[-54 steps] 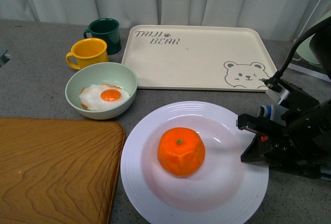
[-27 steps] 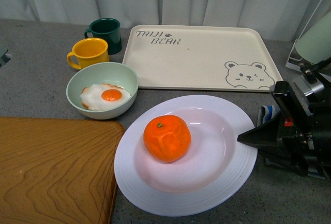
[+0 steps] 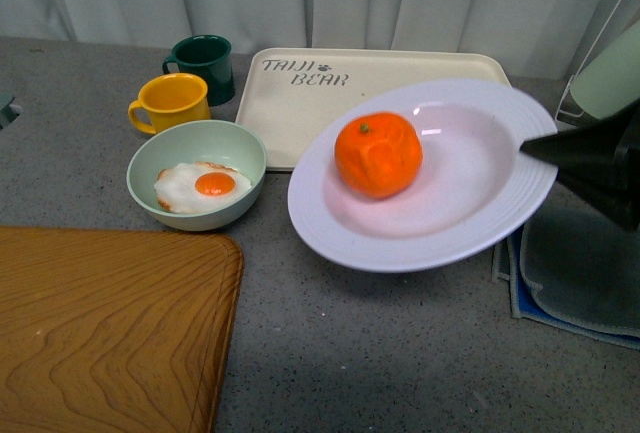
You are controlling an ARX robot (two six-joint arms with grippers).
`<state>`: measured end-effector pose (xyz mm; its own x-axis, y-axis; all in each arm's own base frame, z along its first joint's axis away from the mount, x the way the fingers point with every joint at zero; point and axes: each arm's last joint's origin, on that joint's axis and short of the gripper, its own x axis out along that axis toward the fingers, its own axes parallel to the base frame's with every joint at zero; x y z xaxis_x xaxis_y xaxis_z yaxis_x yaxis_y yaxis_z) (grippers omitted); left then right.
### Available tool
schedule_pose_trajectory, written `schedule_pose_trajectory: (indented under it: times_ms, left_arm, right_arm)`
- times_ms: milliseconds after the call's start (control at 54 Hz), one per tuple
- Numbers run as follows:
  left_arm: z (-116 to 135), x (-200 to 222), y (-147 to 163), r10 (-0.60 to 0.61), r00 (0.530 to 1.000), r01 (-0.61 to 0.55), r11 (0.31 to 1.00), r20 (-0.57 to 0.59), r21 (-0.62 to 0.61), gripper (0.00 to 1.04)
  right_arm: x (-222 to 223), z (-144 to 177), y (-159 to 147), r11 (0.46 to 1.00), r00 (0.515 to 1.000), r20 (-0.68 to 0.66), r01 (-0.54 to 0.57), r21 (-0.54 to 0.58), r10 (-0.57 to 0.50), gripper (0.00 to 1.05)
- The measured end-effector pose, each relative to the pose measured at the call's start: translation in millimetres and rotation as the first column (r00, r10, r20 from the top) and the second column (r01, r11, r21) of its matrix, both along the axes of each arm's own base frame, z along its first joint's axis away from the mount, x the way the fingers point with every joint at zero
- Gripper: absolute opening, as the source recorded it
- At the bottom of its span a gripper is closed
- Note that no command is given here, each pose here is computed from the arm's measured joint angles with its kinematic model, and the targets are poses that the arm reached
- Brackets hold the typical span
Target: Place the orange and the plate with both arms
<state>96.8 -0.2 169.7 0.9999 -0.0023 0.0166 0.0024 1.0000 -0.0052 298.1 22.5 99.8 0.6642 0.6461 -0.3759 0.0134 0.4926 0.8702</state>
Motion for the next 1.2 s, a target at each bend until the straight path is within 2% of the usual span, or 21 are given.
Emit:
schedule_pose_trajectory:
  times_ms: [204,741,944,1019,1074,1093,1148,1204]
  left_arm:
    - [0.0,0.0,0.0,0.0,1.0,0.0,1.0,0.0,0.0,0.98]
    - [0.0,0.0,0.0,0.0,1.0,0.0,1.0,0.0,0.0,0.98]
    - [0.0,0.0,0.0,0.0,1.0,0.0,1.0,0.0,0.0,0.98]
    - [0.0,0.0,0.0,0.0,1.0,0.0,1.0,0.0,0.0,0.98]
    - [0.0,0.0,0.0,0.0,1.0,0.0,1.0,0.0,0.0,0.98]
    - [0.0,0.0,0.0,0.0,1.0,0.0,1.0,0.0,0.0,0.98]
    - [0.0,0.0,0.0,0.0,1.0,0.0,1.0,0.0,0.0,0.98]
    - [0.0,0.0,0.0,0.0,1.0,0.0,1.0,0.0,0.0,0.98]
  right_arm:
    - [39.6,7.0,-1.5,1.0,0.998,0.052,0.023,0.01,-0.023,0.01]
    - [159.5,-37.3,34.1,1.0,0.999,-0.025,0.021,0.009,-0.021,0.01]
    - [167.9,-46.1,40.1,0.998,0.998,-0.058,-0.008,-0.056,0.005,0.01]
    - [165.4,-46.8,39.2,0.993,0.999,-0.038,-0.013,-0.114,0.008,0.1]
    - [157.5,-50.7,37.5,0.984,1.0,-0.019,-0.026,-0.175,0.023,0.2]
    - [151.3,-53.6,36.0,0.969,0.999,-0.014,-0.032,-0.245,0.03,0.26]
    - [137.5,-56.0,32.5,0.931,0.998,-0.008,-0.06,-0.359,0.061,0.39]
    - [129.3,-53.1,28.8,0.904,0.995,0.031,-0.069,-0.422,0.091,0.47]
